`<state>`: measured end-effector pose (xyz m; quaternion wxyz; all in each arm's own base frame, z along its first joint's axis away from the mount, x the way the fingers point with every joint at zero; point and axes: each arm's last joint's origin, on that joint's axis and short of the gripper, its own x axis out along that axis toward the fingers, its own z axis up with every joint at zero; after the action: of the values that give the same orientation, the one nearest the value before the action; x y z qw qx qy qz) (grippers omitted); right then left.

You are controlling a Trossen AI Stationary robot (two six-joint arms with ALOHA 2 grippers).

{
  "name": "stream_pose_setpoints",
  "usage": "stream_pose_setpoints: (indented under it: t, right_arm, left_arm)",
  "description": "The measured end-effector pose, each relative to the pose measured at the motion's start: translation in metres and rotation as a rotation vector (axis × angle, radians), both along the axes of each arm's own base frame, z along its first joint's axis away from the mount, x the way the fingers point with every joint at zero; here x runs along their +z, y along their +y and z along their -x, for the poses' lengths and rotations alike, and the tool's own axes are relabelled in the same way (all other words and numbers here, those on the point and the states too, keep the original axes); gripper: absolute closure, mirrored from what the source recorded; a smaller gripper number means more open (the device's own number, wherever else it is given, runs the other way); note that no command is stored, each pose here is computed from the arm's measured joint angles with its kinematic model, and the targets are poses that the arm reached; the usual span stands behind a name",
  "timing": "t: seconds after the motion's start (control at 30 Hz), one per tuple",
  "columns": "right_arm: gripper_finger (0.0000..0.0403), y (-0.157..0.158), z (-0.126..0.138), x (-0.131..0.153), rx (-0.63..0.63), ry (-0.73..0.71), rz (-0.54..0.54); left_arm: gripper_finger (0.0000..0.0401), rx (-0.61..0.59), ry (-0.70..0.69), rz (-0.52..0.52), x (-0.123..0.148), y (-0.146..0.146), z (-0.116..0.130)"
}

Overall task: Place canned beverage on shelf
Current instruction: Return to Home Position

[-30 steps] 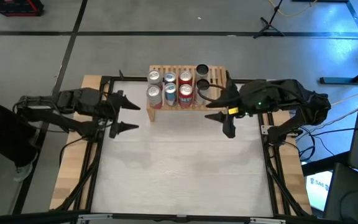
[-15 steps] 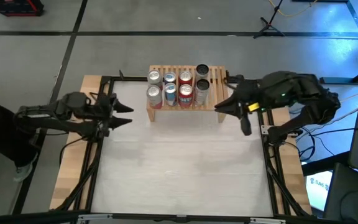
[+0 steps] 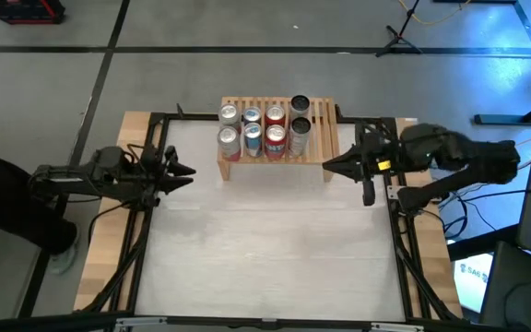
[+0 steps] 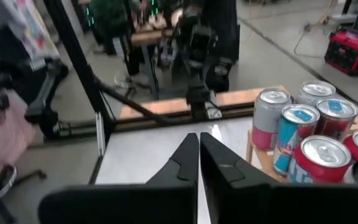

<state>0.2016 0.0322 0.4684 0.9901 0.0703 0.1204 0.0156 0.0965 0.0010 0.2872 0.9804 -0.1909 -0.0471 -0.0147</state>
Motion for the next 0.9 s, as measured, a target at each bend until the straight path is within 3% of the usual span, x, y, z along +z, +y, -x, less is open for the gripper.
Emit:
stream_pose_setpoints:
  t: [0.17,0.4,0.67,0.9]
  right_arm:
    - [0.04,-0.004,0.015,-0.043,-0.064,-0.093,-0.096]
    - [0.04,-0.006,0.025,-0.095,-0.099,-0.011,-0.121]
    - [0.04,0.002,0.019,-0.137,0.176,-0.077,-0.127]
    - [0.04,-0.007,0.046,-0.189,0.037,-0.193,-0.066]
  left_arm:
    - [0.0282,0.027,0.028,0.042,-0.021,0.001,-0.002]
    - [0.0284,0.07,0.063,0.055,-0.027,0.002,-0.003]
    - [0.0284,-0.05,0.083,-0.167,-0.035,-0.002,-0.006]
    - [0.0284,-0.067,0.023,-0.238,-0.059,-0.002,-0.012]
